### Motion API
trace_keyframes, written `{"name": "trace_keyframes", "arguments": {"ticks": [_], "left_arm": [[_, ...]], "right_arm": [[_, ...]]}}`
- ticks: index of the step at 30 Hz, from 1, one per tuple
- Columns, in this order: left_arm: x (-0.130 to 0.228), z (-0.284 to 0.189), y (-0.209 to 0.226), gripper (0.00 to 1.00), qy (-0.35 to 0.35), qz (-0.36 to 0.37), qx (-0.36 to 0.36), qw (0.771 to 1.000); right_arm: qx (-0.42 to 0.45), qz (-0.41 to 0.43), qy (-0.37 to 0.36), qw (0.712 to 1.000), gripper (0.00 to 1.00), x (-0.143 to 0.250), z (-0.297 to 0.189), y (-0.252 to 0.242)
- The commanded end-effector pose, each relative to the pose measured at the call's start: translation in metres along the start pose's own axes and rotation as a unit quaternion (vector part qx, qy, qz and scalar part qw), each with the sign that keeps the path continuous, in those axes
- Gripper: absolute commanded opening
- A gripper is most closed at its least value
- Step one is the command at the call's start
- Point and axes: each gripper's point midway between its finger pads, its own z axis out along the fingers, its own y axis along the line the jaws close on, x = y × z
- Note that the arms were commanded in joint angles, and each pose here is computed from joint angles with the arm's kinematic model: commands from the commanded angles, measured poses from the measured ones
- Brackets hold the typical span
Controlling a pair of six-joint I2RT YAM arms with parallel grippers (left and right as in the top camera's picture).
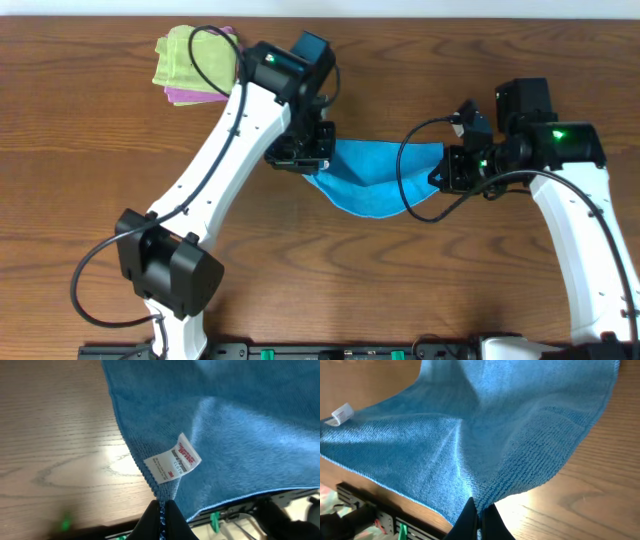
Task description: Fold the cloth
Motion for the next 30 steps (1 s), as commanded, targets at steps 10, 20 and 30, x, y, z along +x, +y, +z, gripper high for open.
{"name": "trace_keyframes", "arguments": {"ticks": [10, 20, 30], "left_arm": [[0.008, 0.041, 0.041, 0.06, 0.032, 0.004, -0.095, 0.995], [0.034, 0.078, 0.064, 0.06, 0.043, -0.013, -0.107, 0.993], [0.059, 0.12, 0.063, 0.06, 0.01, -0.035, -0.038, 0.999]], "right_arm": [[0.015, -0.047, -0.036, 0.998, 0.02, 0.027, 0.026, -0.018], [0.024, -0.054, -0.049, 0.997, 0.02, 0.06, 0.054, -0.037], [0.039, -0.04, -0.018, 0.998, 0.02, 0.089, 0.082, -0.057]]}}
